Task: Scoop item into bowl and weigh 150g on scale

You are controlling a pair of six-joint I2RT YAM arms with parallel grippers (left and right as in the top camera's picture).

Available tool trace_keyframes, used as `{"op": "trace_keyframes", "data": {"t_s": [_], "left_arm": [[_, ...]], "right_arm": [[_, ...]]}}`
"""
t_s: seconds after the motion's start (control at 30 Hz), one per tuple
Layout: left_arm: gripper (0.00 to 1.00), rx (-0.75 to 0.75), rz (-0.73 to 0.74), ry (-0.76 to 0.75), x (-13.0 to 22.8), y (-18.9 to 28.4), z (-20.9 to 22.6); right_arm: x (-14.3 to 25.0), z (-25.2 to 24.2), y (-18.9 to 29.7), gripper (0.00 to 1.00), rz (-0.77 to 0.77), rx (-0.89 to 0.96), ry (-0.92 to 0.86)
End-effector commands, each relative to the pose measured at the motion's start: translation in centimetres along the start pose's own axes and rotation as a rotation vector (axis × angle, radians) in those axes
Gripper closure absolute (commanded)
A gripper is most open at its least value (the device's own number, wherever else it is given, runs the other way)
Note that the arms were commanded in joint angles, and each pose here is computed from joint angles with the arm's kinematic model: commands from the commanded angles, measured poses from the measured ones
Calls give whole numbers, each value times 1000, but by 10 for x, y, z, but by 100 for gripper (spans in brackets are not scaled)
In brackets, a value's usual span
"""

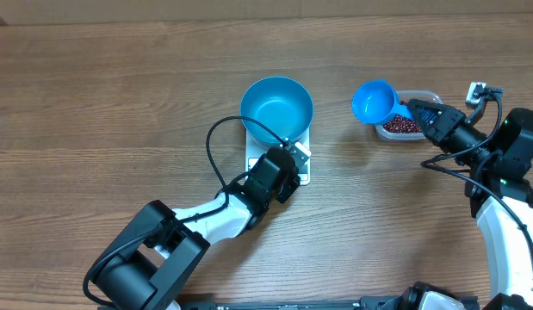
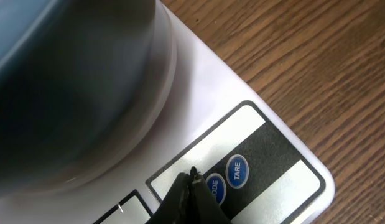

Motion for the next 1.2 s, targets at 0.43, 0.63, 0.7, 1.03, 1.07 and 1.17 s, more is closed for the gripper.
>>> {"op": "trace_keyframes", "data": {"t_s": [0.43, 0.63, 0.7, 1.03, 1.07, 1.17], "left_arm": [[96, -24, 38, -9, 5, -3, 4], [96, -27, 45, -3, 6, -3, 5], [96, -28, 47, -3, 6, -3, 5], [96, -47, 66, 18, 10, -3, 7], [96, -49, 66, 21, 10, -3, 7], [96, -49, 67, 23, 11, -3, 7]], "right_arm": [[-7, 5, 2, 96, -15, -3, 27], [-7, 4, 2, 96, -14, -2, 25], [-7, 4, 2, 96, -14, -2, 25], [-7, 4, 2, 96, -14, -2, 24], [-7, 4, 2, 96, -14, -2, 24], [-6, 4, 2, 96, -11, -1, 20]]}}
Point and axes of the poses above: each gripper's point midway between its finger pads, its own y axis back along the fingers, its own z axis along the line the jaws close on, x = y × z, the point moved 5 cm from there along y, back along the fingers, and after that the axes turned 8 degrees about y, right-handed, at the moved point
